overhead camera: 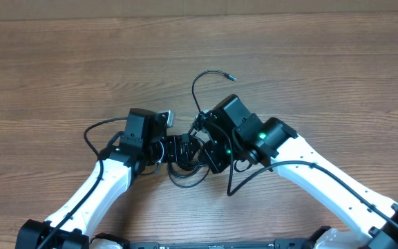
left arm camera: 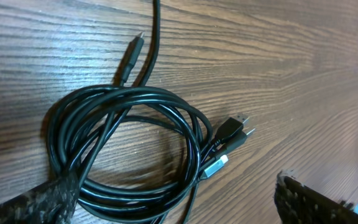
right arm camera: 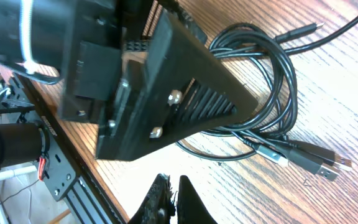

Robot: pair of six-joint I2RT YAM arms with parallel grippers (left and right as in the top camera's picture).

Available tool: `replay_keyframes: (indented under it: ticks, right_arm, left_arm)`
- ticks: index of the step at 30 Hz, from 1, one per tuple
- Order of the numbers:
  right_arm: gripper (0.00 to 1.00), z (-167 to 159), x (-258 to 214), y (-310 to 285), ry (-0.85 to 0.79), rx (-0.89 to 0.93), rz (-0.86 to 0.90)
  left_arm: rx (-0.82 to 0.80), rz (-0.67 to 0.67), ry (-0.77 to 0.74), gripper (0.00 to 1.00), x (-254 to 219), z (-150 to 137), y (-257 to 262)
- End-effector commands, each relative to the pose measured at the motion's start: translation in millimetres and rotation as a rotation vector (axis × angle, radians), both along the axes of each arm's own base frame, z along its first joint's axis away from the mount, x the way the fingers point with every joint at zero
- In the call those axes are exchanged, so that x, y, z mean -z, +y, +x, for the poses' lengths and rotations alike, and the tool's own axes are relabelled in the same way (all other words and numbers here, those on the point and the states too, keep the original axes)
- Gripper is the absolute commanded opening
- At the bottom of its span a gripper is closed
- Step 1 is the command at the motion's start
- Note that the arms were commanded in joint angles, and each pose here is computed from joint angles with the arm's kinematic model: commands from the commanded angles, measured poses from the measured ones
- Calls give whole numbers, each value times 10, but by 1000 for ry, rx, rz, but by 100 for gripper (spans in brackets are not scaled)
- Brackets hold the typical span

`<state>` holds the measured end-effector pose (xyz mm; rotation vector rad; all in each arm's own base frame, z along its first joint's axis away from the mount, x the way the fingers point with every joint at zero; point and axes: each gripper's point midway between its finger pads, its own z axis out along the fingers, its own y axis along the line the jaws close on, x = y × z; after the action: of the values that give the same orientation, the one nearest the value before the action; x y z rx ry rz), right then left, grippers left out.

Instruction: Untangle cables

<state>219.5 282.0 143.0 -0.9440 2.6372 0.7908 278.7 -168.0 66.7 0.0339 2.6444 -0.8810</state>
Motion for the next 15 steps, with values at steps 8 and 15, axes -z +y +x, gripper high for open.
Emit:
replay_keyframes:
  ticks: [8, 15]
  right_arm:
    - [4, 32, -278, -80, -87, 23, 12]
    - [4, 35, -281, -76, -89, 23, 13]
  left_arm:
    - [131, 45, -150, 100, -89, 116, -34]
    - [132, 59, -180, 99, -104, 164, -23]
